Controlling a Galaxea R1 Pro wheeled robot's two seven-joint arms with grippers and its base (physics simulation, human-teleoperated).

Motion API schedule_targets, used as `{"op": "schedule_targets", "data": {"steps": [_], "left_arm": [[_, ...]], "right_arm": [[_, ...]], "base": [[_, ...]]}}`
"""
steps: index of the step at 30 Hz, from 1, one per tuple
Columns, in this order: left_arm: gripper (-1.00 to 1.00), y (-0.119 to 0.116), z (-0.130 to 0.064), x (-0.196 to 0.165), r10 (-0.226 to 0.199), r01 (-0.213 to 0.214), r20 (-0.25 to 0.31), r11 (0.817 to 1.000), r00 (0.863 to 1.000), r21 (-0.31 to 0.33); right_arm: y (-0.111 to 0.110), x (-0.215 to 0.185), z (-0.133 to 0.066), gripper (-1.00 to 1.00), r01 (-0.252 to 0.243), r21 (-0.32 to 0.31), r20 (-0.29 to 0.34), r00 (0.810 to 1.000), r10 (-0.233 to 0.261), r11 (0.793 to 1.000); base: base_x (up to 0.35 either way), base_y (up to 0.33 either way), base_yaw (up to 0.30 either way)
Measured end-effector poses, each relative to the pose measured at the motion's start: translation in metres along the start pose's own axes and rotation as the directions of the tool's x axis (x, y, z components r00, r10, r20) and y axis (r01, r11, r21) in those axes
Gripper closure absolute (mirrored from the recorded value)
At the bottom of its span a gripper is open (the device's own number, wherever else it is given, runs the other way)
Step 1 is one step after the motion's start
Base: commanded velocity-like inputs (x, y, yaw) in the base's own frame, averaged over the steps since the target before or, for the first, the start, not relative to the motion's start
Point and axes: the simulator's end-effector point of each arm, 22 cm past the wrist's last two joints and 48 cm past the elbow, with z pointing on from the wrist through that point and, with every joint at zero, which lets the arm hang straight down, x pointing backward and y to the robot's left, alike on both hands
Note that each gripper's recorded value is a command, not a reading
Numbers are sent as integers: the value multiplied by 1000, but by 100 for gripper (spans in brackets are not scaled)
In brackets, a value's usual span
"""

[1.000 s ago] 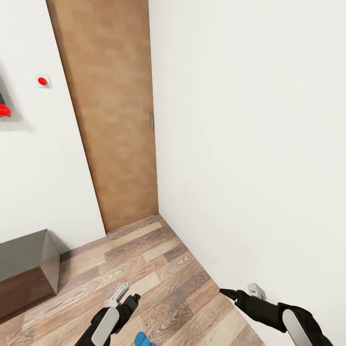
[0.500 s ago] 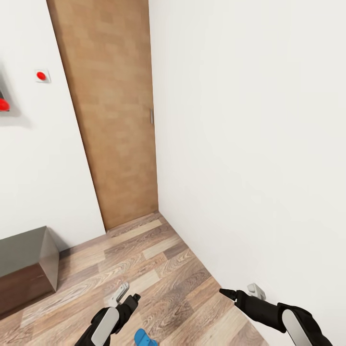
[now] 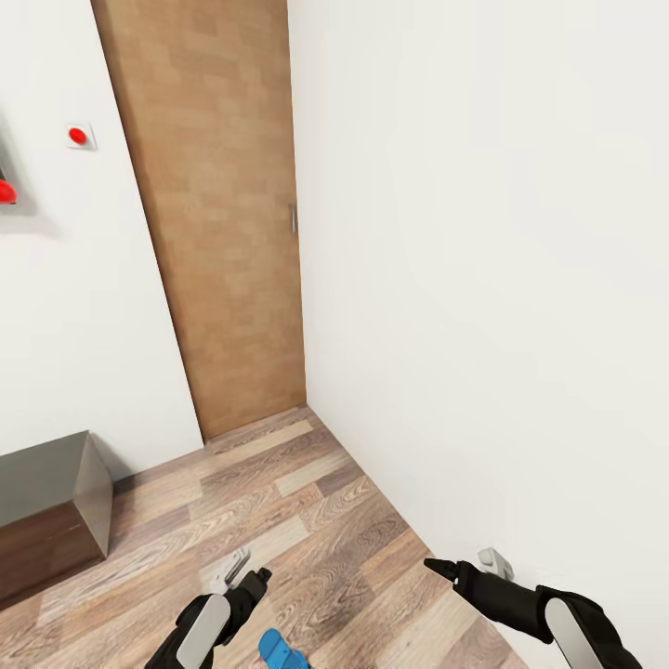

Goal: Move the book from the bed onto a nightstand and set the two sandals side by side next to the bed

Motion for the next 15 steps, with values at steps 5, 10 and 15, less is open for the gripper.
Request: {"op": "schedule_targets", "data": {"steps": [5, 10, 15], "left_arm": [[-100, 6, 8, 4, 1, -1, 0, 1000, 1000, 0], [-100, 12, 16, 9, 1, -1, -1, 1000, 1000, 1], [-100, 17, 23, 14, 1, -1, -1, 1000, 1000, 2]], "right_arm": [[-7, 6, 6, -100, 1, 1, -1, 1000, -1, 1000], [-16, 13, 12, -100, 2, 4, -4, 1000, -2, 1000], [-24, 19, 18, -100, 1, 4, -4, 1000, -1, 1000]], "base": [[0, 0, 0], [0, 0, 0], [0, 0, 0]]}}
